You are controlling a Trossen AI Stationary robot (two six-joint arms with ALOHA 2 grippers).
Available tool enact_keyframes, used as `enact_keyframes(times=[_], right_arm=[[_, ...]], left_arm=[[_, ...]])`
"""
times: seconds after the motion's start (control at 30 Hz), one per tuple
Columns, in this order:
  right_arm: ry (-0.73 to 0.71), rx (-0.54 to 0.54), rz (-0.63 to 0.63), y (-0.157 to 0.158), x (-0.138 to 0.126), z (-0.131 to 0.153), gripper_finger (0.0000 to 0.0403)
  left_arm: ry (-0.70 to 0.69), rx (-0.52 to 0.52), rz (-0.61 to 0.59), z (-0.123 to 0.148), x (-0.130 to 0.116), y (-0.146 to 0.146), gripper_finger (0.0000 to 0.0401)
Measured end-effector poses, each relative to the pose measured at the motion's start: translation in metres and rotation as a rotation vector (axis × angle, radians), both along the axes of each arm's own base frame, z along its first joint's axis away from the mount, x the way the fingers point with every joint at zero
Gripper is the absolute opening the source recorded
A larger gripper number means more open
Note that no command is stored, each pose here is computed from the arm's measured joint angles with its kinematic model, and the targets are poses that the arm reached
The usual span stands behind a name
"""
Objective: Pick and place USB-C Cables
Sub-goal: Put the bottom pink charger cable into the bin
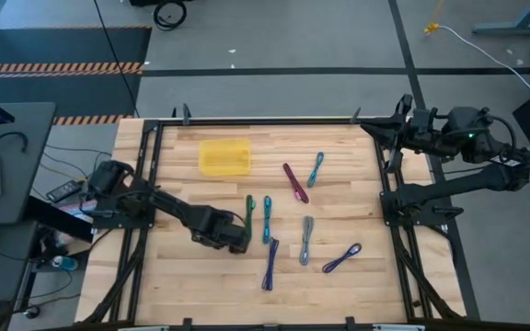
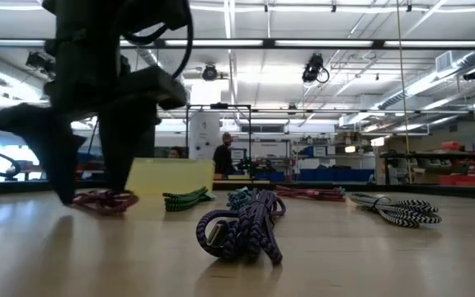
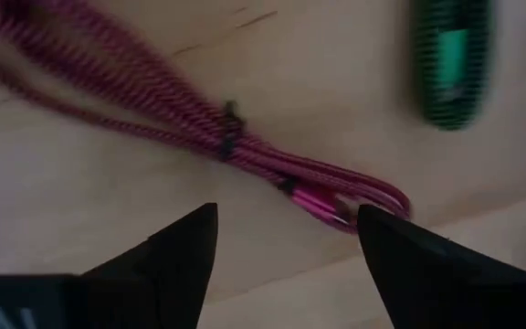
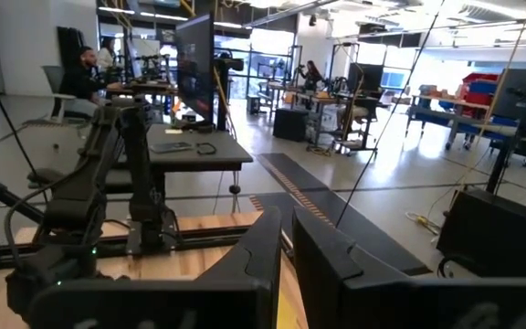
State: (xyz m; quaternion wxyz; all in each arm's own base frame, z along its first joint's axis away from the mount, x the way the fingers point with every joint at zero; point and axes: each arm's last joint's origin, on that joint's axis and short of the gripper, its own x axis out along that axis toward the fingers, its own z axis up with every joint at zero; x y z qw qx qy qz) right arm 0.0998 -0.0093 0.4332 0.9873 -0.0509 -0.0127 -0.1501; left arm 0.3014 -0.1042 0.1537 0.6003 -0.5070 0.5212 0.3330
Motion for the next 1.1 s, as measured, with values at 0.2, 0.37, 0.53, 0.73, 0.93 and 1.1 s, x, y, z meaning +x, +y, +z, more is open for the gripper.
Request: enact_keyframes(times=[0.2,0.37,0.53,0.73,0.93,1.1], right_arm=[[0.001,0.0,0.0,0.0,0.0002,-0.0002,0.0039],[0.001,0.001,0.0,0.0,0.0002,-0.0001,0.0039],[0.005,0.001,0.0,0.0,0.0016,-0.0005,0.0039],[0.013,0.001,0.0,0.0,0.0041,-0.0011,0.0039],[0.006,0.027,0.001,0.0,0.0045,-0.0012,0.0039],[-0.003,0.057,0.002,0.0,0.0045,-0.0012,0.0039]], left_arm=[[-0.08,-0.047,-0.06,0.0027,0.01,0.0051,0.0266],[-0.069,-0.059,-0.158,0.0022,0.0084,0.0052,0.0266],[-0.079,-0.048,-0.251,0.0021,0.0078,0.0048,0.0266],[-0.141,-0.017,-0.553,0.0026,0.008,0.0034,0.0266],[-0.233,-0.023,-0.927,0.0033,0.0066,-0.0005,0.0265],[-0.245,0.003,-1.153,0.0055,0.003,-0.0016,0.0254]])
